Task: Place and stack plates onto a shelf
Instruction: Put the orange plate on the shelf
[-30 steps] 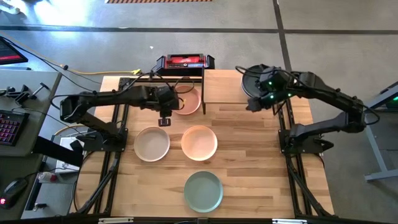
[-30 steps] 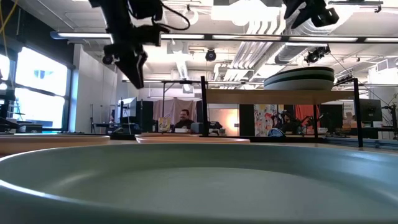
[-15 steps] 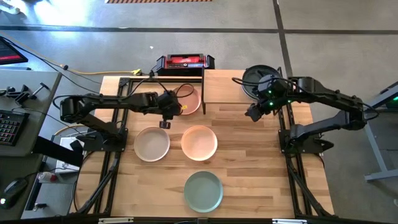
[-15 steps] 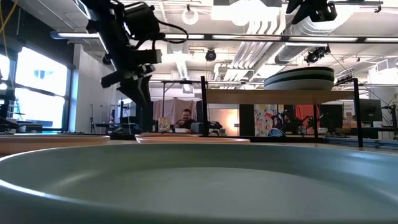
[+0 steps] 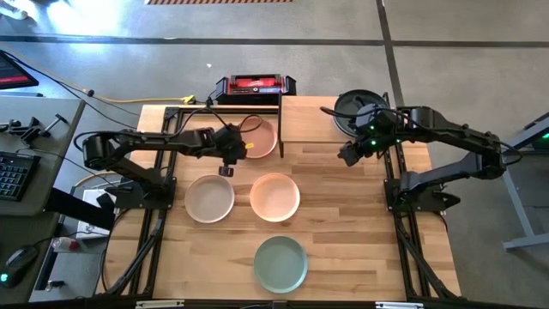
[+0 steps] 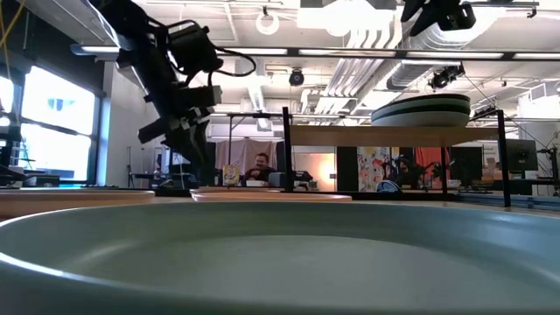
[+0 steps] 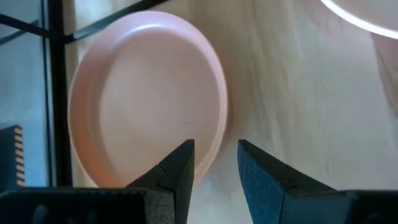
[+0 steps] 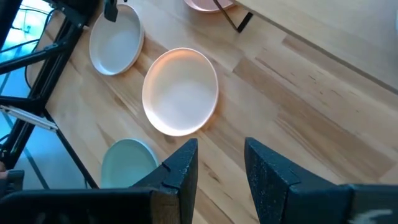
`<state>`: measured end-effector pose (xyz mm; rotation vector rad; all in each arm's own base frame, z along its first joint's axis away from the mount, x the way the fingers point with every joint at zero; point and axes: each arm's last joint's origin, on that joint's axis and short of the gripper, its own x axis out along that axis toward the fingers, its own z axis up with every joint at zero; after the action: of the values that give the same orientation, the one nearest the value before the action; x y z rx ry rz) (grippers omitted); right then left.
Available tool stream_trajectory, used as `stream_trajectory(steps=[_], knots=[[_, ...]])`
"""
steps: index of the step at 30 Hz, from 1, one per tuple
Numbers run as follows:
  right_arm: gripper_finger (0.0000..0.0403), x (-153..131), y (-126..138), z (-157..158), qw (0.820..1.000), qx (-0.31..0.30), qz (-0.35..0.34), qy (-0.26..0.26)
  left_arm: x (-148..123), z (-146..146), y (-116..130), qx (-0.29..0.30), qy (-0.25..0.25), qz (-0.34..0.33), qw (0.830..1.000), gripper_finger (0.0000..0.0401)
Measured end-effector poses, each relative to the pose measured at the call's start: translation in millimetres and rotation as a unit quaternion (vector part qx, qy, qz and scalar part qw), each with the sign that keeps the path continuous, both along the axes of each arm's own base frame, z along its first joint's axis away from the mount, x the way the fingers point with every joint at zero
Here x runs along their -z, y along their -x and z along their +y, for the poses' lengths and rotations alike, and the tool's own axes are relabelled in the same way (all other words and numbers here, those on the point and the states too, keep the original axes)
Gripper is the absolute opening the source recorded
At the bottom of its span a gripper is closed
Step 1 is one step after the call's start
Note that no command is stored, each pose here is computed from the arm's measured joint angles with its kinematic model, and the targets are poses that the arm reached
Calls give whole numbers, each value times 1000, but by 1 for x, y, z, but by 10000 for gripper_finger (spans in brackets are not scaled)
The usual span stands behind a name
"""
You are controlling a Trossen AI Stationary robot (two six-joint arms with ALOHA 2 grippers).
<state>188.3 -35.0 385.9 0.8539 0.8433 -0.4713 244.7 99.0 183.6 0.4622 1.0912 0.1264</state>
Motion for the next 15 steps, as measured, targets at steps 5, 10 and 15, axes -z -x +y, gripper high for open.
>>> stream_trajectory(steps=[5, 10, 15], knots=[[110, -1, -1, 0, 1000, 7, -5, -5, 13, 6, -5, 11, -1, 16, 1000, 113], [110, -1, -2, 0, 1000, 10, -12, -5, 32, 10, -12, 2, 1, 50, 999, 113], [110, -1, -2, 0, 1000, 10, -14, -5, 40, 12, -15, 3, -7, 63, 998, 113]])
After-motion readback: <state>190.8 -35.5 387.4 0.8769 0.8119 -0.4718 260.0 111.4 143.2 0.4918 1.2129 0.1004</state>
